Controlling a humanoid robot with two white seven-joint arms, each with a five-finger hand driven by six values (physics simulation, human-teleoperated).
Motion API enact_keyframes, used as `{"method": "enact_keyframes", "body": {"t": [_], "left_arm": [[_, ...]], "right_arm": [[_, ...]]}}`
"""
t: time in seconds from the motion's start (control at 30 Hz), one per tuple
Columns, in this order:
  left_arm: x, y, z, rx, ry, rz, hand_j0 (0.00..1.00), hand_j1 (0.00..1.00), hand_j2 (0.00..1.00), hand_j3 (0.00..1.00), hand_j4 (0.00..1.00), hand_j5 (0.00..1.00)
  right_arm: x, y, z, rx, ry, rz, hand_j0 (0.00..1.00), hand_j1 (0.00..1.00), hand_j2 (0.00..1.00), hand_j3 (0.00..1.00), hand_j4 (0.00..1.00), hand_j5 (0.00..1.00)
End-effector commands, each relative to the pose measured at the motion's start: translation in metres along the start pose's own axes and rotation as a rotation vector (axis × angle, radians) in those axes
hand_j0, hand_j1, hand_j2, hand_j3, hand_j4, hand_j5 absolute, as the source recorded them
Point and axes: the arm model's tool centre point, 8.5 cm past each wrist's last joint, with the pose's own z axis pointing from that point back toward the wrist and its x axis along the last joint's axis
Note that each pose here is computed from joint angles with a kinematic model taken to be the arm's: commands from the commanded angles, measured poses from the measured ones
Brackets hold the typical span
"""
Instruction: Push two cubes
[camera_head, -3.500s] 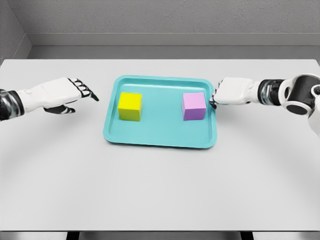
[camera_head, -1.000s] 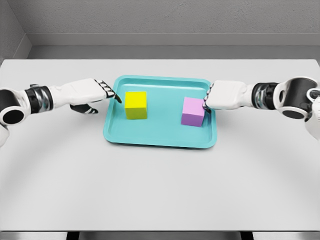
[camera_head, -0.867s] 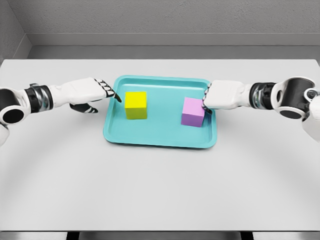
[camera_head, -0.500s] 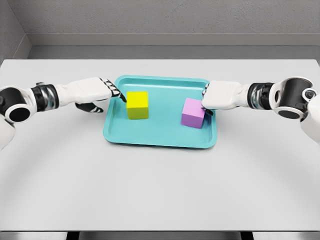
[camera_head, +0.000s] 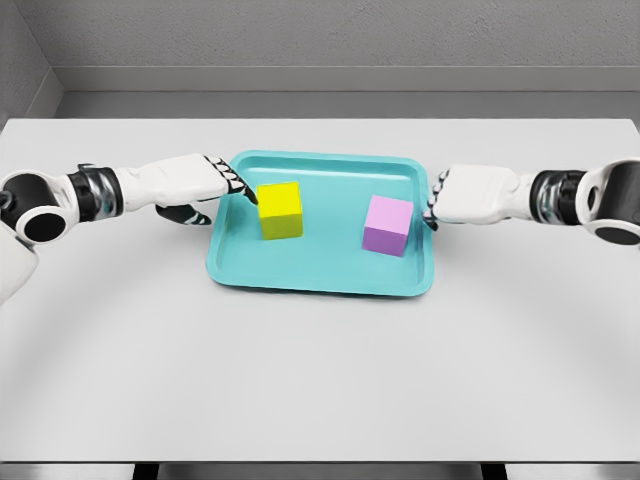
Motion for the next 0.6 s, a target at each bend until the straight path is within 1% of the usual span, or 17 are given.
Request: {"method": "enact_keyframes", "body": {"t": [0.0,0.03,0.07,0.1,0.23,0.3,0.33,0.4,0.5,0.53,0.57], "left_arm": [[-0.004,0.001,0.004,0.005,0.01,0.007,0.79,0.79,0.79,0.79,0.79,0.79],[-0.004,0.001,0.005,0.008,0.012,0.009,0.79,0.79,0.79,0.79,0.79,0.79],[-0.005,0.002,0.006,0.009,0.013,0.009,0.79,0.79,0.79,0.79,0.79,0.79],[-0.008,0.0,0.009,0.003,0.022,0.011,0.79,0.79,0.79,0.79,0.79,0.79],[-0.011,-0.004,0.01,-0.002,0.03,0.025,0.79,0.79,0.79,0.79,0.79,0.79],[-0.014,-0.006,0.011,-0.006,0.039,0.032,0.79,0.79,0.79,0.79,0.79,0.79],[-0.015,-0.007,0.012,-0.011,0.042,0.031,0.79,0.79,0.79,0.79,0.79,0.79],[-0.018,-0.01,0.013,-0.018,0.049,0.039,0.79,0.79,0.79,0.79,0.79,0.79],[-0.025,-0.016,0.015,-0.031,0.067,0.06,0.79,0.79,0.79,0.79,0.79,0.79],[-0.025,-0.018,0.015,-0.035,0.068,0.061,0.78,0.78,0.78,0.78,0.78,0.78],[-0.025,-0.016,0.014,-0.034,0.068,0.058,0.77,0.77,0.77,0.77,0.77,0.77]], "right_arm": [[-0.003,0.001,0.008,-0.017,0.0,-0.022,0.58,0.58,0.58,0.58,0.58,0.58],[0.0,-0.003,0.01,-0.038,-0.004,-0.011,0.58,0.58,0.58,0.58,0.58,0.58],[0.001,-0.007,0.017,-0.079,0.0,0.002,0.58,0.58,0.58,0.58,0.58,0.58],[0.0,-0.009,0.022,-0.112,0.01,-0.001,0.58,0.58,0.58,0.58,0.58,0.58],[-0.002,-0.008,0.029,-0.179,0.024,-0.011,0.56,0.56,0.56,0.56,0.56,0.56],[-0.002,-0.004,0.031,-0.183,0.025,-0.014,0.55,0.55,0.55,0.55,0.55,0.55],[0.002,-0.004,0.032,-0.183,0.016,-0.015,0.54,0.54,0.54,0.54,0.54,0.54],[0.013,-0.001,0.042,-0.174,-0.003,0.008,0.54,0.54,0.54,0.54,0.54,0.54],[0.015,0.002,0.044,-0.188,-0.007,-0.004,0.54,0.54,0.54,0.54,0.54,0.54],[0.015,0.001,0.044,-0.196,-0.008,-0.002,0.54,0.54,0.54,0.54,0.54,0.54],[0.016,0.0,0.042,-0.201,-0.01,-0.005,0.54,0.54,0.54,0.54,0.54,0.54]]}}
